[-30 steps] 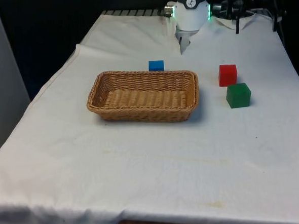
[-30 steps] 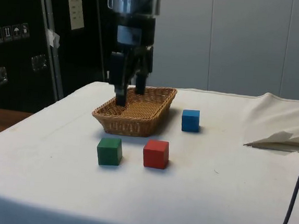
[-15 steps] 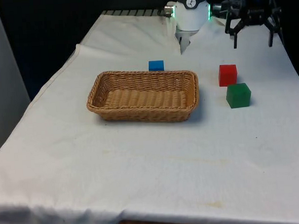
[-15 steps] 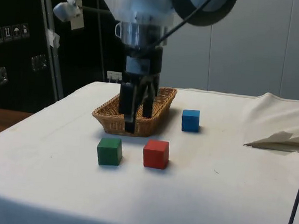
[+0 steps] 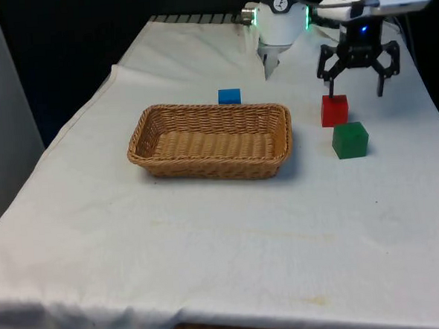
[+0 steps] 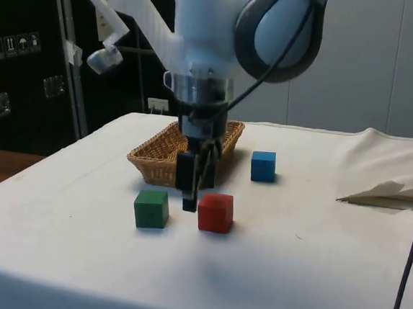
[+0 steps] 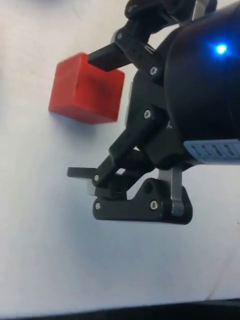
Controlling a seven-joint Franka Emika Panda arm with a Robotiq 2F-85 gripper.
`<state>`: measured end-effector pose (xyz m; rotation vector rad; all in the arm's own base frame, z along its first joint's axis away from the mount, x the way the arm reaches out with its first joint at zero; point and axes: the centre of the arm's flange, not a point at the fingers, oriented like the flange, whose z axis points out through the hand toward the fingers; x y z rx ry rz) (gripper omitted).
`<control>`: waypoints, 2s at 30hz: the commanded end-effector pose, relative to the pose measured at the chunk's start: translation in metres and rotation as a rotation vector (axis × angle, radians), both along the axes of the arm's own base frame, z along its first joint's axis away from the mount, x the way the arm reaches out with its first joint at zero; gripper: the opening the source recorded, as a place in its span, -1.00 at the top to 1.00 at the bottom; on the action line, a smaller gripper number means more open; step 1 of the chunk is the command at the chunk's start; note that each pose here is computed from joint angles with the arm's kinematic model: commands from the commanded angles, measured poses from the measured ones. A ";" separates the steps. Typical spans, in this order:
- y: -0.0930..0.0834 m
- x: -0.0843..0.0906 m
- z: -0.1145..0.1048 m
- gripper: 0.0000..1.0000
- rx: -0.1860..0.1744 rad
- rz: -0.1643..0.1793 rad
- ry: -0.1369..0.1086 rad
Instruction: Pick up exactly two blocks and place them into the basket.
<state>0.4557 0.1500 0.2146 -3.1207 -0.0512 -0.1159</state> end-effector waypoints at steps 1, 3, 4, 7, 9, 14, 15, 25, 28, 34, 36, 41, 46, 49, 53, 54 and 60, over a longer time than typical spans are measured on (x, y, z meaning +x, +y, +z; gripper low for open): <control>-0.005 -0.001 -0.004 -1.00 0.006 0.006 -0.005; -0.008 0.000 -0.006 -1.00 -0.005 0.005 0.001; -0.012 -0.002 -0.009 -1.00 0.003 0.010 -0.003; -0.025 -0.004 -0.018 -1.00 -0.004 0.017 0.000; -0.032 -0.006 -0.021 -1.00 -0.009 0.019 0.001; -0.042 -0.010 -0.027 -1.00 -0.015 0.024 -0.004; -0.044 -0.012 -0.029 -1.00 -0.016 0.027 -0.013; -0.042 -0.008 -0.047 -0.66 -0.022 0.030 -0.039; -0.042 -0.007 -0.049 0.33 -0.023 0.029 -0.043; -0.042 -0.007 -0.050 0.97 -0.024 0.028 -0.043; -0.041 -0.006 -0.050 0.97 -0.023 0.028 -0.044; -0.042 -0.006 -0.049 0.96 -0.023 0.028 -0.044; -0.041 -0.001 -0.030 0.96 -0.019 0.028 -0.050; -0.041 0.001 -0.023 0.96 -0.017 0.026 -0.051; -0.041 0.004 -0.005 0.96 -0.012 0.023 -0.054; -0.040 0.005 -0.002 0.96 -0.011 0.024 -0.054; -0.040 0.009 0.017 0.96 -0.005 0.020 -0.060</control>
